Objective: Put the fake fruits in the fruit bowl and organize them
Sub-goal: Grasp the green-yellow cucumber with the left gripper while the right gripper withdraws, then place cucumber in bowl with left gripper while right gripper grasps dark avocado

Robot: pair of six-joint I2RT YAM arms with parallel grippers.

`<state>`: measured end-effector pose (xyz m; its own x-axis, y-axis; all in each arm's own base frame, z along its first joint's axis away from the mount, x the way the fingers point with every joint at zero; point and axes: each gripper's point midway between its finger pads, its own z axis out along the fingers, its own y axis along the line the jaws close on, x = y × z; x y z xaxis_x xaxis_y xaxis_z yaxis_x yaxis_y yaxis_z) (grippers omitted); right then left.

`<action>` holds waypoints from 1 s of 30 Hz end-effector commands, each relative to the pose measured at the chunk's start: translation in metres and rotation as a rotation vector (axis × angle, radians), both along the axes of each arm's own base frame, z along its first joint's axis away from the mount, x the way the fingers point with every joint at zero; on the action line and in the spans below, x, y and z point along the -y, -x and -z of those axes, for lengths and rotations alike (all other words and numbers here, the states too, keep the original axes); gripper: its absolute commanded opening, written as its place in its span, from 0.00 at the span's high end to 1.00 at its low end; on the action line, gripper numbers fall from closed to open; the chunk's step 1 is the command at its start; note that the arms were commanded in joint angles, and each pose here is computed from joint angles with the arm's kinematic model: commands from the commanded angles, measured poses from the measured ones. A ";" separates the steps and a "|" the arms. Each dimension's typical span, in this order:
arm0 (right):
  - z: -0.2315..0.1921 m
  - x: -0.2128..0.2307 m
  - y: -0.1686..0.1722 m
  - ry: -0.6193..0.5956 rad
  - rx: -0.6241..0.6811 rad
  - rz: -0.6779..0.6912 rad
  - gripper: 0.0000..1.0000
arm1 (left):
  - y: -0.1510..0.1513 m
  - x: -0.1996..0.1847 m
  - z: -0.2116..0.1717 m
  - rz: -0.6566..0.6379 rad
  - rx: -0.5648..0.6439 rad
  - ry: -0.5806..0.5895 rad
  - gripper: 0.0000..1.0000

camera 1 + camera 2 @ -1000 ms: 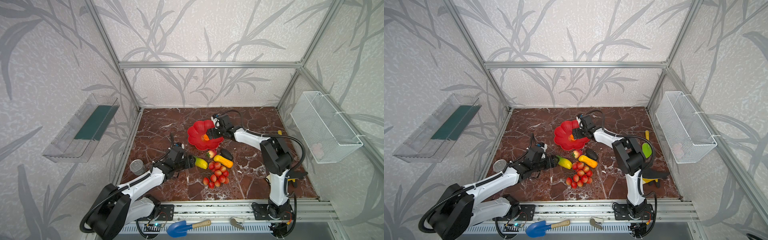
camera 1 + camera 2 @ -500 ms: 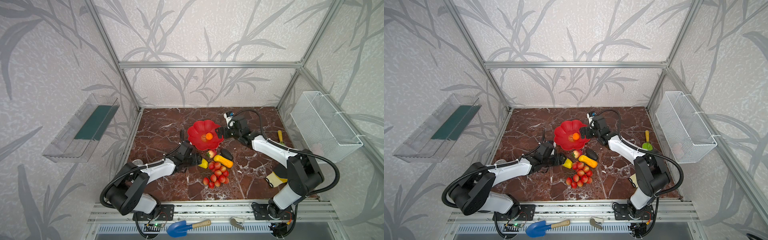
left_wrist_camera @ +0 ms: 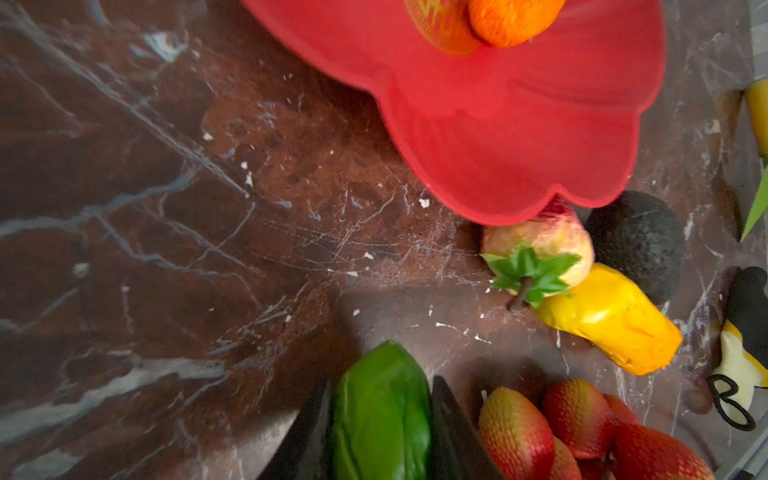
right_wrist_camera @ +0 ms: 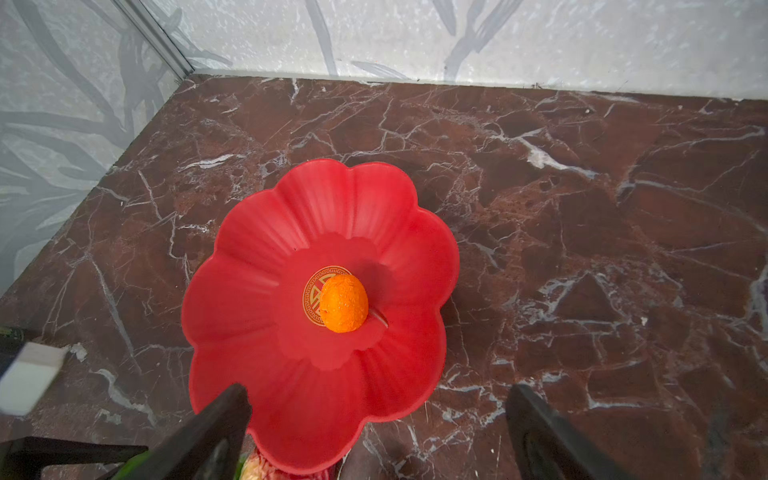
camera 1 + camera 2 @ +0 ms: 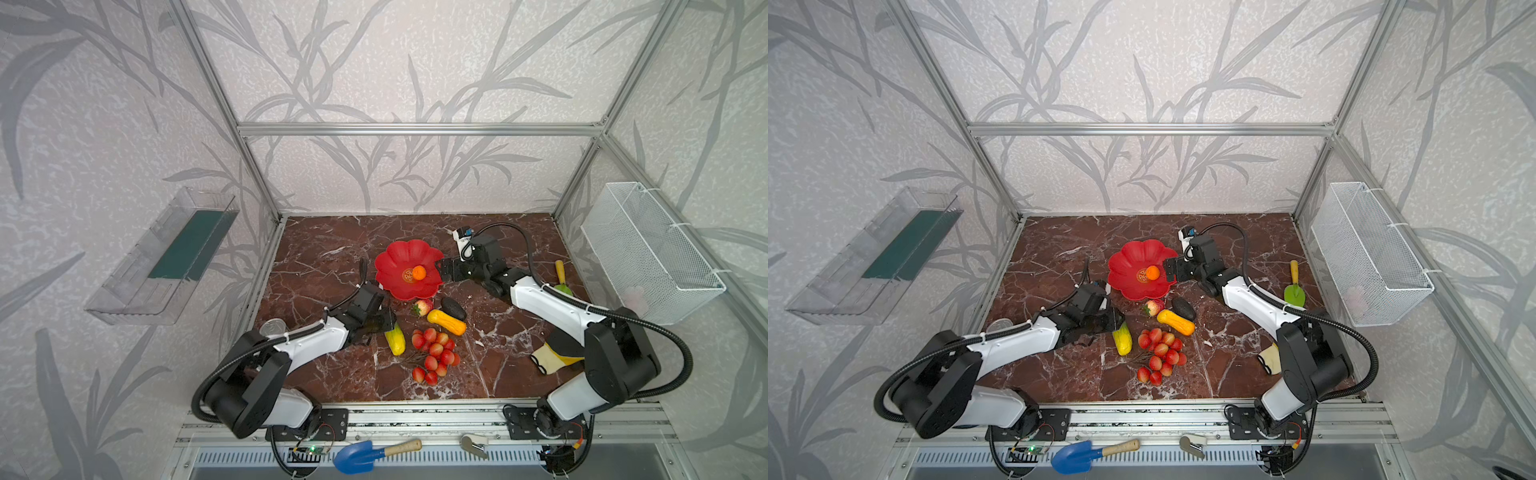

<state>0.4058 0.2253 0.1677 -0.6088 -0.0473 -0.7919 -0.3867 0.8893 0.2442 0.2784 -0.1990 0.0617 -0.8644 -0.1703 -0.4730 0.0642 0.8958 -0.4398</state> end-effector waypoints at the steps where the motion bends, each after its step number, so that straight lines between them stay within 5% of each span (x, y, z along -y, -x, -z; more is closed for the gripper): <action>1: -0.011 -0.001 -0.002 -0.010 0.013 -0.011 0.03 | -0.009 -0.011 -0.035 -0.018 0.097 -0.042 0.65; 7: -0.002 0.003 0.015 0.002 -0.031 -0.028 0.04 | -0.030 -0.017 -0.095 0.036 0.251 -0.116 0.63; 12: 0.022 0.013 0.043 -0.001 -0.108 -0.025 0.07 | -0.079 -0.013 -0.112 0.102 0.328 -0.196 0.63; 21: 0.056 0.029 0.082 -0.018 -0.209 -0.003 0.11 | -0.162 0.012 -0.085 0.145 0.275 -0.192 0.63; 30: 0.092 0.021 0.089 -0.046 -0.307 0.002 0.16 | -0.197 0.024 -0.043 0.133 0.186 -0.219 0.63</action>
